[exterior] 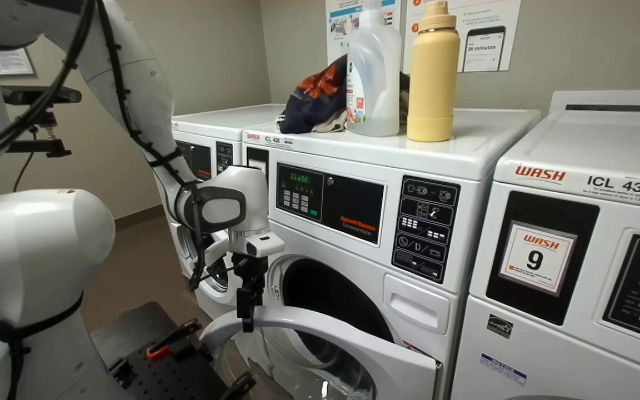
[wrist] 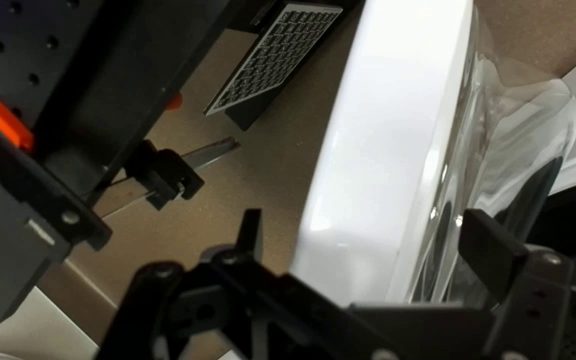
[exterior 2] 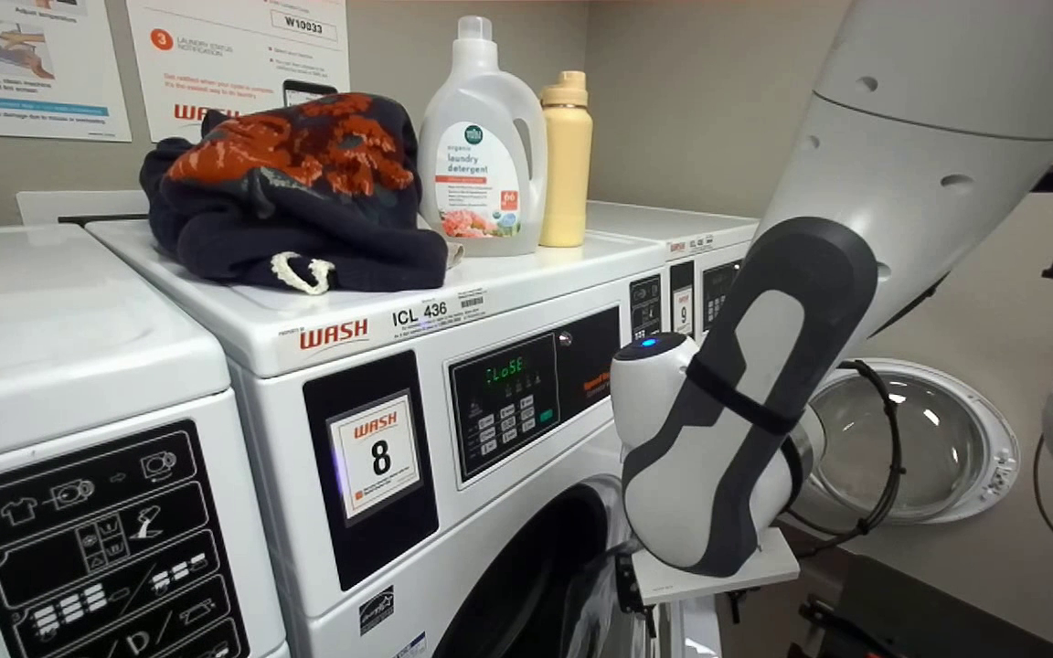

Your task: Open the middle washing machine door

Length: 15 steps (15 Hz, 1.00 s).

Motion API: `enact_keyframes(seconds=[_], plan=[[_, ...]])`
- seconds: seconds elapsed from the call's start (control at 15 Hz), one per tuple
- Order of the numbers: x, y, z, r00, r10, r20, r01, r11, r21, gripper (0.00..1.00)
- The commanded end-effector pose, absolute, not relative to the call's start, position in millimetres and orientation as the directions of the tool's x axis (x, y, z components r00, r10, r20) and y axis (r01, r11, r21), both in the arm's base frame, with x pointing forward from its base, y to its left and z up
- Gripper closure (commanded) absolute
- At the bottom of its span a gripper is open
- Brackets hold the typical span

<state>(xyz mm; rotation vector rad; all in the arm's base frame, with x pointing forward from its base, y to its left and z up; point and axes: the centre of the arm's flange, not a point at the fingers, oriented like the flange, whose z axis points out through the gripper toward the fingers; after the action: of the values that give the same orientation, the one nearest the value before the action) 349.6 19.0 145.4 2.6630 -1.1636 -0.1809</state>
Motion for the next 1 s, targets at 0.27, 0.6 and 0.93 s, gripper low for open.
enact_keyframes(seconds=[0.27, 0.6, 0.93], plan=[[348.8, 46.1, 235.1, 0.760, -0.649, -0.001, -0.641, -0.751, 0.160, 0.00], [356.7, 65.2, 276.8, 0.805, -0.592, 0.040, -0.593, -0.798, 0.105, 0.00], [375.8, 85.1, 313.9, 0.833, -0.546, 0.091, -0.552, -0.830, 0.077, 0.00]])
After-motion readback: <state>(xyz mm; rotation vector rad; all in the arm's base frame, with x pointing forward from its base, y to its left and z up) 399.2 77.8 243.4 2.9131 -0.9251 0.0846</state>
